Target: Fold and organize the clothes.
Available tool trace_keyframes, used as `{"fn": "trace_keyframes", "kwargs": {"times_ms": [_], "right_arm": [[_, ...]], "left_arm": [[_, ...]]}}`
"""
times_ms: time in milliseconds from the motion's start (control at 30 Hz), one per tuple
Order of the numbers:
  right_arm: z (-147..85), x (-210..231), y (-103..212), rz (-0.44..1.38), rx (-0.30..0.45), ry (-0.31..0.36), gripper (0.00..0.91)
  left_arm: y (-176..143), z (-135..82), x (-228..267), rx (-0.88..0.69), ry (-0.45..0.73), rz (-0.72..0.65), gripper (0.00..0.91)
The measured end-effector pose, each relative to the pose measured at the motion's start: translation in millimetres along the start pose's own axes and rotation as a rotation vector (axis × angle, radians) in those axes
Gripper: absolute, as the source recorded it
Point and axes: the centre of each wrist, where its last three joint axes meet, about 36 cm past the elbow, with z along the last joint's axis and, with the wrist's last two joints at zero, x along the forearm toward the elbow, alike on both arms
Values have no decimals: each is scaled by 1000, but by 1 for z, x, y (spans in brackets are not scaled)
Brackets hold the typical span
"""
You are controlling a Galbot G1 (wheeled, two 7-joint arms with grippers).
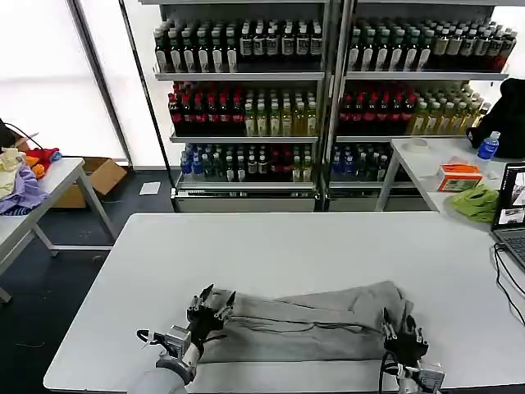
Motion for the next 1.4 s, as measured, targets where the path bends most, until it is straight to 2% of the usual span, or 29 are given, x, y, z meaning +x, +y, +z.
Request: {"fn": "trace_keyframes", "kwargs": {"times_ms": [300,500,533,600,633,700,900,1400], "right_arm": [[-40,3,0,-11,-17,-108,907],[-54,4,-1,-18,-14,-142,907],[-56,4,-2,-18,-14,-146,907],[-58,4,-3,-20,-14,-152,907],[-60,5,-3,-21,-14,-156,907],[-63,5,-3,-24,-16,-164,907],[-70,6,-3,-29,-20,-181,907],[-86,0,-5,-35,-29,-209,907]], "left_arm": [[-14,4,10,78,51,-33,907],[-18,7,10,127,91,-50,907],[-18,9,10,132,99,-52,846],[-18,12,10,144,115,-57,464],[-17,14,9,149,123,-61,212],[-16,17,9,159,136,-67,50],[-12,25,9,177,160,-81,0],[1,39,5,208,169,-87,0]]}}
